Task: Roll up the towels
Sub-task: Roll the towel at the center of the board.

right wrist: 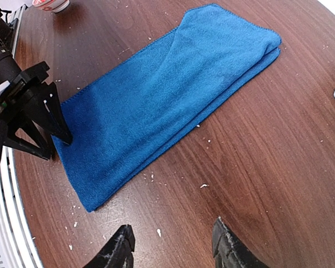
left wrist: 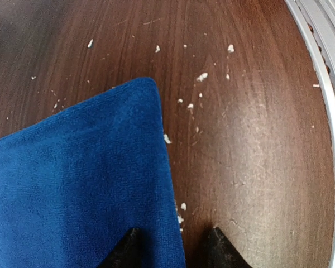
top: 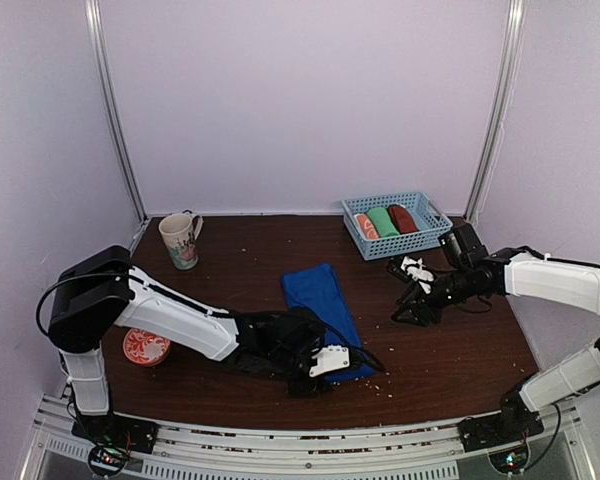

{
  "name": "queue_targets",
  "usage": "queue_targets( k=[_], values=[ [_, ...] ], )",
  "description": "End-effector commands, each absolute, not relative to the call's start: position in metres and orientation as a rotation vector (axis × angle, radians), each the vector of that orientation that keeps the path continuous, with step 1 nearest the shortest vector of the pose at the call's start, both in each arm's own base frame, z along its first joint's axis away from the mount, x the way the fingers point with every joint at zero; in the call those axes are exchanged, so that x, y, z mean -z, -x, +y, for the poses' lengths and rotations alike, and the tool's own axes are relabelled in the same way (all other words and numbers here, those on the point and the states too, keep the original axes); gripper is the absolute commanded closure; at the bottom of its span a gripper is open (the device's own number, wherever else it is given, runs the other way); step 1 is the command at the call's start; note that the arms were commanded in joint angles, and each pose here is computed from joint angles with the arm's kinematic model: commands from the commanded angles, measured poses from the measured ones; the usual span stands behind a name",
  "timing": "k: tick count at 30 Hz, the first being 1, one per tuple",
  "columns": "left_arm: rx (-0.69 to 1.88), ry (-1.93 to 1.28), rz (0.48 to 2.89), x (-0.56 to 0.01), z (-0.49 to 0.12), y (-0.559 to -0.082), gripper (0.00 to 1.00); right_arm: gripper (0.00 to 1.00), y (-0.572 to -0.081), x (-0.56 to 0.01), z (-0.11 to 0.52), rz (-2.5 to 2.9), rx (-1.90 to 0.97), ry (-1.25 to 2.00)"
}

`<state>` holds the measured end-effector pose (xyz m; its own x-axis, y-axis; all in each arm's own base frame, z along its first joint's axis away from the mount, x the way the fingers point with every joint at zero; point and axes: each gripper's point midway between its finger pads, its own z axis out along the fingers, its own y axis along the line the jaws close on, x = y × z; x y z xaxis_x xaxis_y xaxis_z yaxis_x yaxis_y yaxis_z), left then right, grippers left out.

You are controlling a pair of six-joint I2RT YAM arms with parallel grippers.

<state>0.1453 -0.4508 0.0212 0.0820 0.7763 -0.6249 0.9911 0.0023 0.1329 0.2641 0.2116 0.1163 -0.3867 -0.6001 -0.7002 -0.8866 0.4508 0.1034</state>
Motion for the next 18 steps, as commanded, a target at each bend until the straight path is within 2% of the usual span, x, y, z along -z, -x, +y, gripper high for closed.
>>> queue_targets(
  k=[1, 6, 10, 15, 18],
  values=[
    [0.572, -1.812, 1.813, -0.005, -0.457, -0.14, 0.62, 0.52, -0.265, -0.118, 0.214, 2.116, -0.661, 1.258],
    [0.434, -1.776, 1.943, 0.017, -0.445, -0.153, 0.76, 0.52, -0.263, -0.124, 0.217, 2.095, -0.689, 1.257],
    [0.424, -1.759, 1.994, 0.021, -0.435, -0.154, 0.87, 0.52, -0.262, -0.124, 0.217, 2.095, -0.699, 1.257],
    [0.578, -1.753, 2.021, 0.007, -0.439, -0.147, 1.0, 0.52, -0.265, -0.131, 0.217, 2.102, -0.695, 1.216],
    [0.774, -1.754, 2.034, -0.01, -0.448, -0.133, 1.0, 0.53, -0.262, -0.143, 0.214, 2.127, -0.68, 1.22]
  ],
)
